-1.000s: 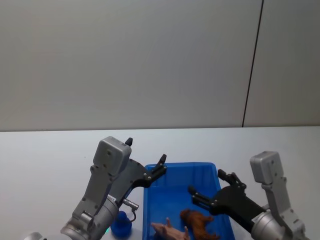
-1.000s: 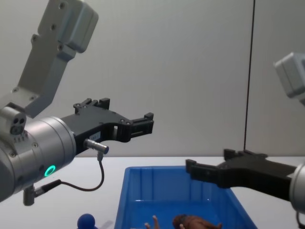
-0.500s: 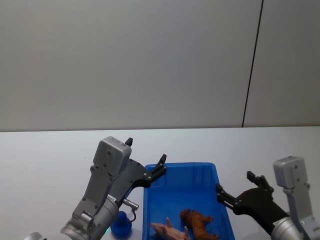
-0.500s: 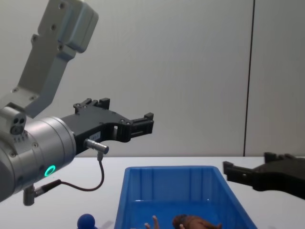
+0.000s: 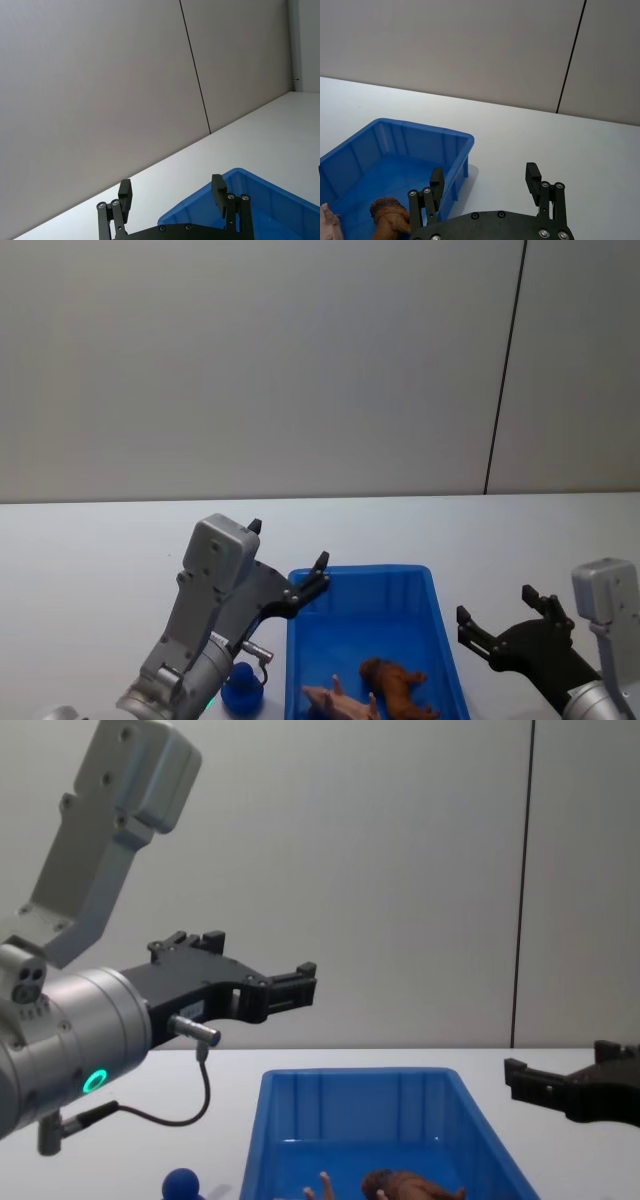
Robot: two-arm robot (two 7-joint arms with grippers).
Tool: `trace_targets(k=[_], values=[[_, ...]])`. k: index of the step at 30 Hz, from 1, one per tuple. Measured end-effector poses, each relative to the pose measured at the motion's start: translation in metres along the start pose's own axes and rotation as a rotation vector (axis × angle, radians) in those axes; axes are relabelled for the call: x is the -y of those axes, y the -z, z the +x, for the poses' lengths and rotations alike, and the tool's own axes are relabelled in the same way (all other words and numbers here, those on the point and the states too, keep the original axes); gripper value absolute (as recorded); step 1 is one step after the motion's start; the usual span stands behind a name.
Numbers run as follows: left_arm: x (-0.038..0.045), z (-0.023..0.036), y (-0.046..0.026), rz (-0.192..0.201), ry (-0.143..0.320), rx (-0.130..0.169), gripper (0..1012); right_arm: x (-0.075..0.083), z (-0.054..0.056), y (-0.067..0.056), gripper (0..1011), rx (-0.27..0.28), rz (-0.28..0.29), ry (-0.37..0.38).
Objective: Pick up the two dolls from the table and place them into the box.
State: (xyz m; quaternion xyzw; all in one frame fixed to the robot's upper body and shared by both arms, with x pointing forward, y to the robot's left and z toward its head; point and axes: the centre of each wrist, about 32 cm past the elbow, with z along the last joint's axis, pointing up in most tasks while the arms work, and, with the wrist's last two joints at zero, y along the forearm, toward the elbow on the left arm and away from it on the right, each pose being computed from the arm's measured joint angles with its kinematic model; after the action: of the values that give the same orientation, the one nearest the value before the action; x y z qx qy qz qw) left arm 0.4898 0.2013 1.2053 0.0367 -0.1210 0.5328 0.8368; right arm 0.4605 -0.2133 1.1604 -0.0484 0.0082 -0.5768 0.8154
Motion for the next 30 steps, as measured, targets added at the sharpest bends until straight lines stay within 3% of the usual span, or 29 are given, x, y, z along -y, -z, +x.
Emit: trace_targets(k=[14,30], values=[[-0.0128,0.0074,0.0003,0.099,-0.026,-0.029,1001,0.003,0.001,0.001,1001,0.001,-0.001,0.022],[-0.0235,0.0162,0.0164,0.236,-0.054,-0.072,1001,0.004,0.002,0.001,1001,0.001,0.000,0.029]])
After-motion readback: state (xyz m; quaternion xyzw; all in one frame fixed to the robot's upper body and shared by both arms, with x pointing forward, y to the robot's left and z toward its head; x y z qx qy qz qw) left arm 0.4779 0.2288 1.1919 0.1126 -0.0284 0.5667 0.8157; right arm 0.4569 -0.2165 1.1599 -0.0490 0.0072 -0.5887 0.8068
